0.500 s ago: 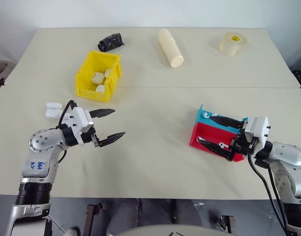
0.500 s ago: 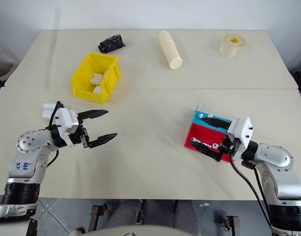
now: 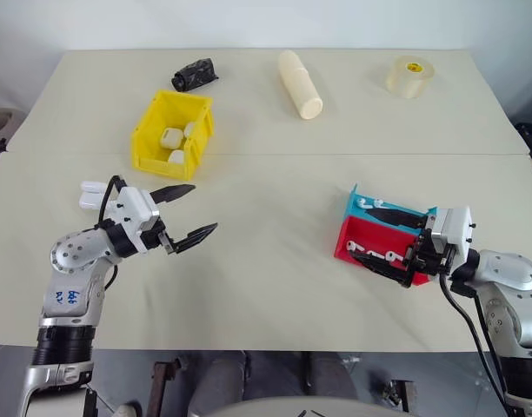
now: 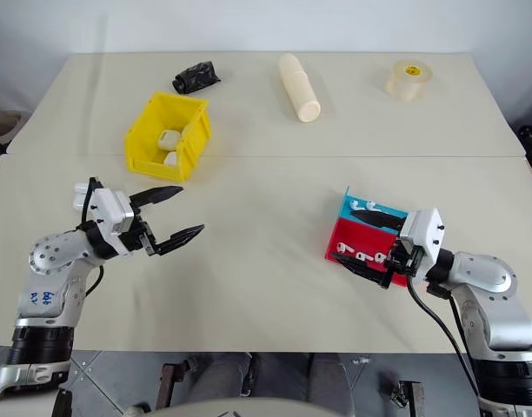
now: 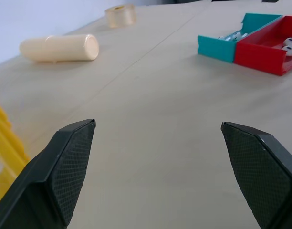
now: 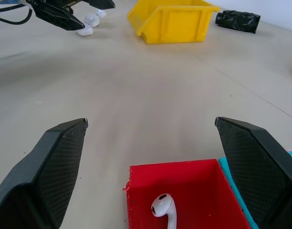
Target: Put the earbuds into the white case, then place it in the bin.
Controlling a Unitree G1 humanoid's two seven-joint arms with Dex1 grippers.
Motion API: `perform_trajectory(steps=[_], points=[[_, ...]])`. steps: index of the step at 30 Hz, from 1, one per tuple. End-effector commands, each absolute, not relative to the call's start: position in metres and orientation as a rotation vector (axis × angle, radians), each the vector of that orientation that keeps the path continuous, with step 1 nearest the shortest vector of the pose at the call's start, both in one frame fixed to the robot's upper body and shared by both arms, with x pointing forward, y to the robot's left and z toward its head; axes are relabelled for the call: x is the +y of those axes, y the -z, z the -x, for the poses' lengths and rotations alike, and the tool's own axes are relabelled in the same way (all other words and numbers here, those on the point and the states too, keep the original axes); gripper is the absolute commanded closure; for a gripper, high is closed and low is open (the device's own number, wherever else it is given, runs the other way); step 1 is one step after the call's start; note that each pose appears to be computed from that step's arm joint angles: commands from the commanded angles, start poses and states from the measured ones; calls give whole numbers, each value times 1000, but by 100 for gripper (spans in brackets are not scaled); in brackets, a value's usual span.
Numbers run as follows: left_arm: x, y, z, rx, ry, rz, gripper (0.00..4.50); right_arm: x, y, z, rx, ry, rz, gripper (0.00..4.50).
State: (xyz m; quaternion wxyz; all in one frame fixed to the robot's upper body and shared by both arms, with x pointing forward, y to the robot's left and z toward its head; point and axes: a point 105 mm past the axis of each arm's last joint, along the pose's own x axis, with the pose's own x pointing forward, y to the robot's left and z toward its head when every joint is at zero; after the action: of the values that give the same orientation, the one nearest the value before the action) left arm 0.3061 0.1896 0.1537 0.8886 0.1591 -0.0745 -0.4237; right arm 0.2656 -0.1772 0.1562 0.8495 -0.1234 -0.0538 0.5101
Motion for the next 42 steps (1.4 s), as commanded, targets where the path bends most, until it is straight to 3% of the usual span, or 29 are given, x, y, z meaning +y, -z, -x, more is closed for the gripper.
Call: perform_trajectory(steps=[1,6,12,20,24,37,42], points=[[217,-166,-303,-157,706,-303,4,-164,-163,-265,-172,-1127,239,0],[257,-161,-293,-132,445,-254,4,-143,-172,-267,-237,-1183,197,0],[306,-133,-261,34,54,-86,4,-110,-182,-256,-366,-1277,181,0],[309,-116,-236,181,-9,23,4,-106,-180,-255,-383,-1293,201,0],[307,-125,-241,188,18,27,4,-108,-179,-255,-369,-1288,199,0],[302,-155,-287,641,-37,43,4,-106,-178,-250,-301,-1325,177,0],[301,-157,-302,685,-52,52,4,-103,-179,-249,-300,-1331,174,0]])
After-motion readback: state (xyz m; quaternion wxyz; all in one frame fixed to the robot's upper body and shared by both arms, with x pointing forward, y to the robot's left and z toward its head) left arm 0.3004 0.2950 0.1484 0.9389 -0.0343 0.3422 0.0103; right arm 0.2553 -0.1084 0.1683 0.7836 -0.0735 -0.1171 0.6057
